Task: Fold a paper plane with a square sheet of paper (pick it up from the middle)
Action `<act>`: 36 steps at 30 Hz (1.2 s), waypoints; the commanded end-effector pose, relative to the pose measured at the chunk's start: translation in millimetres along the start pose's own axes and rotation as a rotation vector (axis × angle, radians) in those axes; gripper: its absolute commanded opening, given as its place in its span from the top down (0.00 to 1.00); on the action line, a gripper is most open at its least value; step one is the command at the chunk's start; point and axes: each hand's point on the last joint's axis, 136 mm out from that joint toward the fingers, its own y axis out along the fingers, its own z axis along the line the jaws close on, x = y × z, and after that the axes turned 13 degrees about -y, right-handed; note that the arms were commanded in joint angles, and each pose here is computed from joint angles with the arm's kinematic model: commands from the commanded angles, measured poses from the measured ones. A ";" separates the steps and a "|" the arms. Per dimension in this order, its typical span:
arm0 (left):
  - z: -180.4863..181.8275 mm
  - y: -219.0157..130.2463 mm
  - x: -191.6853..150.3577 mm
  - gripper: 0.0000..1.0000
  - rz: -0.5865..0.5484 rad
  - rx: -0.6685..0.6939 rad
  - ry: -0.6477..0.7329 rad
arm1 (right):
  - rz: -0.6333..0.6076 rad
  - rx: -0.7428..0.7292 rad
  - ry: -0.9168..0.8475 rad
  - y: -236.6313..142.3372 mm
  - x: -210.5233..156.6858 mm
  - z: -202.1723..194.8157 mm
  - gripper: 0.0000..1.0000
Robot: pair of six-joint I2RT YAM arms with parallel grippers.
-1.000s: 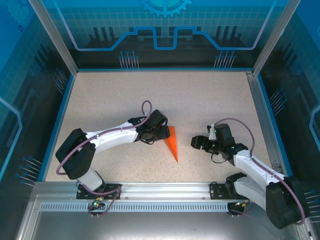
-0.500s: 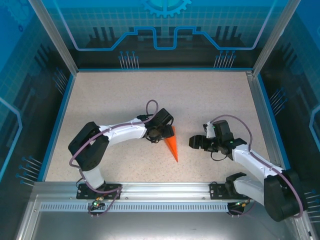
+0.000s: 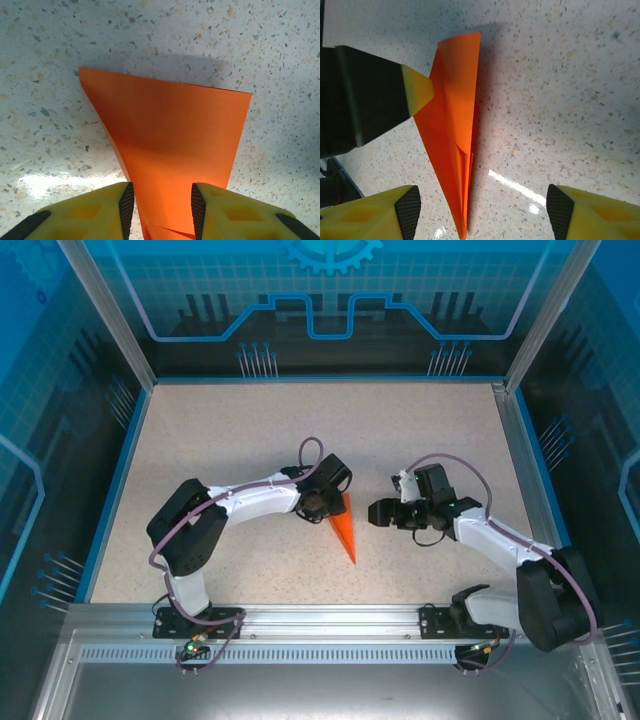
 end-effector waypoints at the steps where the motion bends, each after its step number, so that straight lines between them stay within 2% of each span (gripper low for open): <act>1: 13.3 5.7 -3.6 0.62 0.037 0.027 0.006 | 0.016 0.026 -0.027 7.4 6.0 10.5 0.30; 3: 16.2 4.6 -2.8 0.61 0.040 0.022 -0.007 | 0.028 0.026 -0.037 11.9 7.9 12.6 0.30; 7: 18.5 -6.0 -2.5 0.49 0.032 0.001 -0.009 | 0.055 0.033 -0.046 21.2 9.1 15.8 0.30; 11: 23.1 -8.5 -4.7 0.47 0.037 -0.008 -0.020 | 0.077 0.041 -0.053 32.9 9.8 19.7 0.32; 15: 26.7 -4.7 -8.1 0.57 0.052 -0.010 -0.028 | 0.092 0.040 -0.050 42.5 10.5 21.3 0.33; 18: 30.2 -6.0 -9.2 0.71 0.049 -0.026 -0.034 | 0.109 0.043 -0.060 47.4 7.9 22.7 0.33; 20: 35.0 -6.6 -8.6 0.87 0.044 -0.028 -0.036 | 0.123 0.042 -0.063 50.8 6.4 23.0 0.33; 22: 38.7 -6.1 -8.4 0.94 0.048 -0.033 -0.039 | 0.137 0.044 -0.068 54.0 4.4 24.4 0.33; 36: 46.2 -4.7 -9.0 0.92 0.056 -0.035 -0.032 | 0.204 0.045 -0.143 68.6 -6.0 45.7 0.35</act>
